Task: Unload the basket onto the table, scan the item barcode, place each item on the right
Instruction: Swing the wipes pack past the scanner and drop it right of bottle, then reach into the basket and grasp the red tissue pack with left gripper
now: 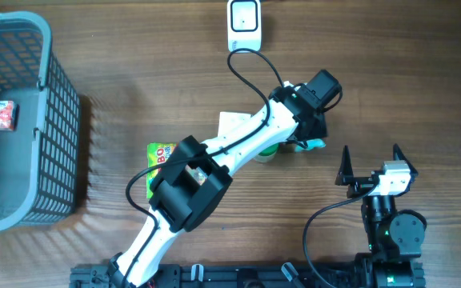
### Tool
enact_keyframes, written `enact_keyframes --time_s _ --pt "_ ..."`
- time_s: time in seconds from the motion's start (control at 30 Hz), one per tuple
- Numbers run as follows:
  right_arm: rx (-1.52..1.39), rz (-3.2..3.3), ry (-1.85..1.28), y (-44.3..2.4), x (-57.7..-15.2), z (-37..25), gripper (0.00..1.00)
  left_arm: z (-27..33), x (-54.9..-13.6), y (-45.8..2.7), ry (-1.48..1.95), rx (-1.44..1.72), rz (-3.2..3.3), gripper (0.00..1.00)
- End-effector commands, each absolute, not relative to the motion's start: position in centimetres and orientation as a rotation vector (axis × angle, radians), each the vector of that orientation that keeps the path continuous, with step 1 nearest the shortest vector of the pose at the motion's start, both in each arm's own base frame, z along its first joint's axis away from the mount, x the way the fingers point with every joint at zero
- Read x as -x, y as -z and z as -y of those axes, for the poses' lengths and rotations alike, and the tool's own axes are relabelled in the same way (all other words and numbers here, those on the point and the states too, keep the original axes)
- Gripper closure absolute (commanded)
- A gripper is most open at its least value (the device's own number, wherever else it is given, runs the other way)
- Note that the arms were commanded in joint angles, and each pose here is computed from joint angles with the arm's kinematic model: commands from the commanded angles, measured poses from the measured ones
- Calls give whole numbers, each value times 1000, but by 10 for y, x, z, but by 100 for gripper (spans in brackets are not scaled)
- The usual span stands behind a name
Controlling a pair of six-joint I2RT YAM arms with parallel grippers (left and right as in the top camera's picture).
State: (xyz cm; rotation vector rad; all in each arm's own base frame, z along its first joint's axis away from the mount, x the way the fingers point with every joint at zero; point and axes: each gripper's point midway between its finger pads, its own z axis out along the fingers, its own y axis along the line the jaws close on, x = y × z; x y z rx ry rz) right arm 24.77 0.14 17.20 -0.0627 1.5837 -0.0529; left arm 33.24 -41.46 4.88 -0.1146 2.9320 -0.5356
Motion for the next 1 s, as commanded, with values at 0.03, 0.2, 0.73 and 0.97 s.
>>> enact_keyframes --time_s 0.03,0.2,0.73,0.97 --pt "75 -1573 48 -174 -247 -4 0 413 -344 -87 592 93 -2851 29" --pt "75 -1573 48 -174 -247 -4 0 373 -384 -148 589 115 -2692 27" --pt "75 -1573 48 -174 -247 -4 0 77 -346 -361 234 695 -2237 25" --pt "75 -1573 48 -174 -247 -4 0 -101 -284 -401 -143 1225 -1828 0"
